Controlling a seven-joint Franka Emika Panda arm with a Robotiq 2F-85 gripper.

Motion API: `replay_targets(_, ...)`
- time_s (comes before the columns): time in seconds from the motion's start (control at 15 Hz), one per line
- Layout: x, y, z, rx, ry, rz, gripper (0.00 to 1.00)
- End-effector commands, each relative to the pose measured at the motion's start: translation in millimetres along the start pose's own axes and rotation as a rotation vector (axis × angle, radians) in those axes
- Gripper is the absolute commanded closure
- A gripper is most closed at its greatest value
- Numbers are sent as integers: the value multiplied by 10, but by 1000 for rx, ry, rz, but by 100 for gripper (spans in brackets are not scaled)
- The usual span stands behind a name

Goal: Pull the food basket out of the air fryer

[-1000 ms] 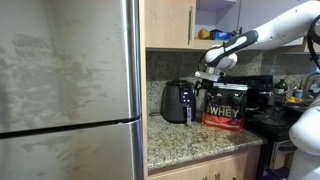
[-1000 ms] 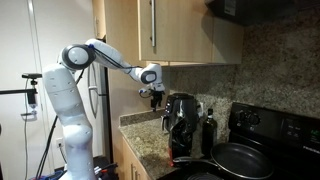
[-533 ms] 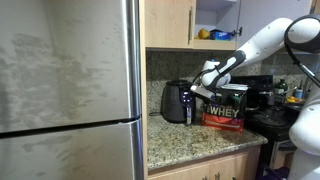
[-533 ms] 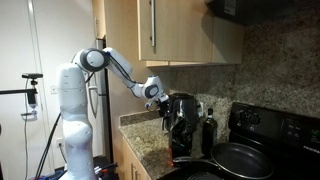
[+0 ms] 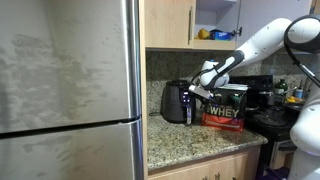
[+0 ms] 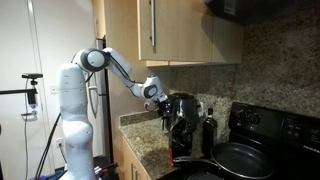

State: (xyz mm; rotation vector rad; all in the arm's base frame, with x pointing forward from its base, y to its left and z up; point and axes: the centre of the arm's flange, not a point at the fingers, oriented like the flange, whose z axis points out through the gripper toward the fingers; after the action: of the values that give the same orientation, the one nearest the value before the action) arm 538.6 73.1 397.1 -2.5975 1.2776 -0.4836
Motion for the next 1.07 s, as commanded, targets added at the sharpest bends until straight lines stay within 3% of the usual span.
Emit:
replay_targets(0.0,-17,-14,-3,4,-6,2,0)
replay_targets(0.6,-16,-40,-10,30,17,42,0)
replay_targets(0.8,-17,-14,-23,-17,27,105,0)
replay_targets(1.0,4,-16,-15,2,23,94,0)
